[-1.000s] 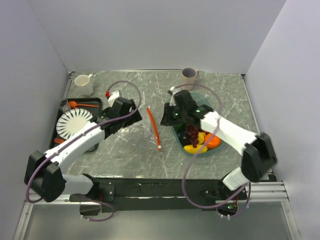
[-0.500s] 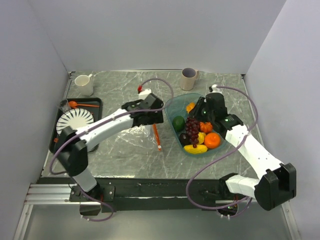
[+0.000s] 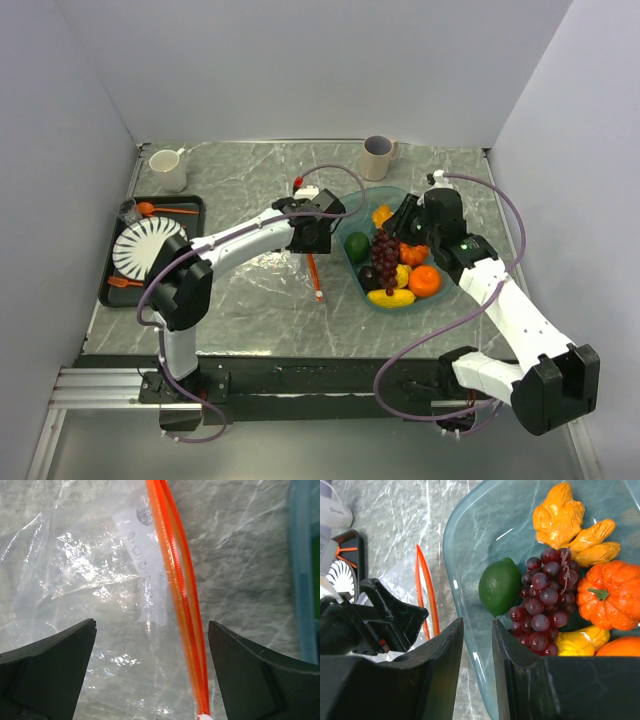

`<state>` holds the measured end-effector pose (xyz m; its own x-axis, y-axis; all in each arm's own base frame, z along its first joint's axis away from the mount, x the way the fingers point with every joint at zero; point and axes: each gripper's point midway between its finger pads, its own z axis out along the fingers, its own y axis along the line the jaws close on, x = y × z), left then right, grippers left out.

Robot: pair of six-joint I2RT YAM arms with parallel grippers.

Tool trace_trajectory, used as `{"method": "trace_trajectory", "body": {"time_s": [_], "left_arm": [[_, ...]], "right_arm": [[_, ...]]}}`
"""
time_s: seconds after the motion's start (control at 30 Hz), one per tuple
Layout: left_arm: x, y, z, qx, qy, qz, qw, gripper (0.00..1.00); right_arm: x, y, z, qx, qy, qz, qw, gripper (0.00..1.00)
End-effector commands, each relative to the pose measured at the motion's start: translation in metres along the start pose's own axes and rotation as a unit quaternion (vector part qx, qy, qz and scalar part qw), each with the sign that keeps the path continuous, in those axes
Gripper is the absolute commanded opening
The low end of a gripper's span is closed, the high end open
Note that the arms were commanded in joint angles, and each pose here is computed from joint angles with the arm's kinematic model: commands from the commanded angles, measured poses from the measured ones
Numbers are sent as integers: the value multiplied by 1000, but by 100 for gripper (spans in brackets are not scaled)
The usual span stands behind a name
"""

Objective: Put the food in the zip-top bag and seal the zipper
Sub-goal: Pick up the zipper food storage bag at the center of the board.

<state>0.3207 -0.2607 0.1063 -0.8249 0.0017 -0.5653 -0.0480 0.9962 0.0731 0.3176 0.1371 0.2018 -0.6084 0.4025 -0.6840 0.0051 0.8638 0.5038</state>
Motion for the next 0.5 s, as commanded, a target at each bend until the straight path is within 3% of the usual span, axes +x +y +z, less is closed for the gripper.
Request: {"method": "trace_trajectory", "body": {"time_s": [0.0,0.23,0.47], "left_arm": [[-6,0,2,-15,-7,24,1000,99],[1,-4,11,-18,7,32,999,96],[1,-2,10,-18,6,33,999,72]], "right_arm": [[-9,3,-4,-16,-16,-11,1000,38],[-6,2,-3,-19,-9,-13,1000,38],[-5,3,-2,-24,-6,-13,1000,38]]}}
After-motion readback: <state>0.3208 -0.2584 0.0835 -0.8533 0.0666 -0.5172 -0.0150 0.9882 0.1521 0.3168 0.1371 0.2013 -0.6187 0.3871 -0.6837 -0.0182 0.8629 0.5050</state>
